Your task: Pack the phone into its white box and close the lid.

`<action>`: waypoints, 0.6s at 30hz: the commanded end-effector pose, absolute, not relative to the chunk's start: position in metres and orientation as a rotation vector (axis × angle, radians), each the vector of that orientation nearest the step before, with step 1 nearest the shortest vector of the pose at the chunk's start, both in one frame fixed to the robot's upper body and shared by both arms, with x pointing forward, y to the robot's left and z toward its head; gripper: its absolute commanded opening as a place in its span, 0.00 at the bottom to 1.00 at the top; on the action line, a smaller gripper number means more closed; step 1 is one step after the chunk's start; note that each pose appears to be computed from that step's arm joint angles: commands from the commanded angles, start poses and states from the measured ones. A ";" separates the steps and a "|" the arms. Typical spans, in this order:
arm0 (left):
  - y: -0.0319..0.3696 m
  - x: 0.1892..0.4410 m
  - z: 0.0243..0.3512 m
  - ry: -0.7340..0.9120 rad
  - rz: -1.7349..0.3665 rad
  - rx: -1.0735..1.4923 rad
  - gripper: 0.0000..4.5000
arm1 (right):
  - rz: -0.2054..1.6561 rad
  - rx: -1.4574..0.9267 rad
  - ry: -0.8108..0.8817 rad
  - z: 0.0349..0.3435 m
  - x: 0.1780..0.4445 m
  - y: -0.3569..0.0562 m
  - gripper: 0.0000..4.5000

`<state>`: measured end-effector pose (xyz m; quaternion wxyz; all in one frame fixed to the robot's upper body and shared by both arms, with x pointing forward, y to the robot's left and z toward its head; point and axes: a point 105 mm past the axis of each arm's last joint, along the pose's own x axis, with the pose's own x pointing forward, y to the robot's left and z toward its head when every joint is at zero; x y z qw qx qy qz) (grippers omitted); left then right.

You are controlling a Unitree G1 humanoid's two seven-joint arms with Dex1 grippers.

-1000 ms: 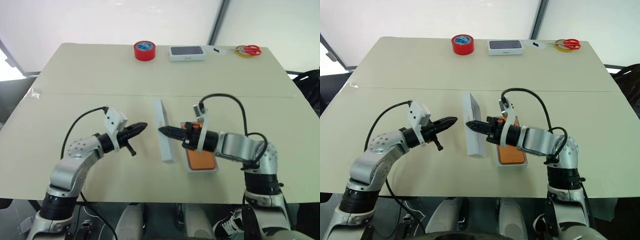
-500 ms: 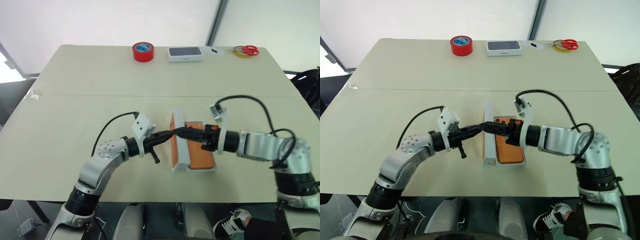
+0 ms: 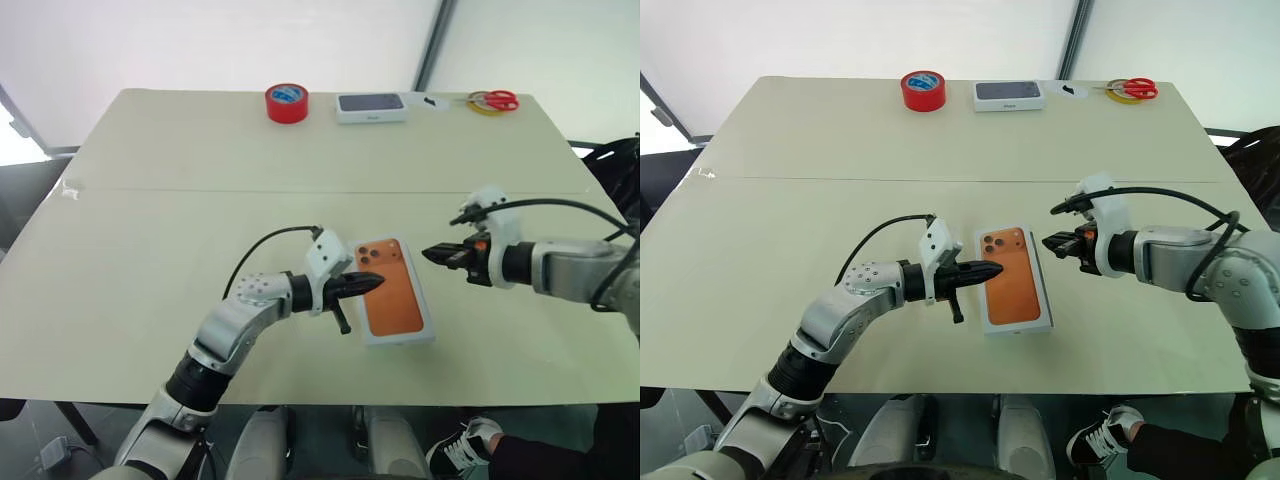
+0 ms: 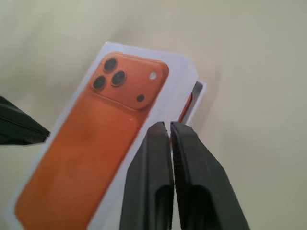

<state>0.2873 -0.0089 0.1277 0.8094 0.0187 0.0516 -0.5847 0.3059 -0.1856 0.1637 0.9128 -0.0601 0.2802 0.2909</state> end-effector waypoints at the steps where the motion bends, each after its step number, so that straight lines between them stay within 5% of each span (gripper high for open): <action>1: -0.006 0.288 0.142 0.060 -1.235 0.050 0.00 | 0.605 -0.255 0.500 0.175 0.309 -0.189 0.01; 10: 0.050 0.298 0.127 0.170 -1.095 0.175 0.00 | 0.601 -0.397 0.542 0.150 0.308 -0.199 0.01; 18: 0.031 0.295 0.103 0.274 -1.170 0.241 0.00 | 0.634 -0.427 0.548 0.144 0.306 -0.195 0.01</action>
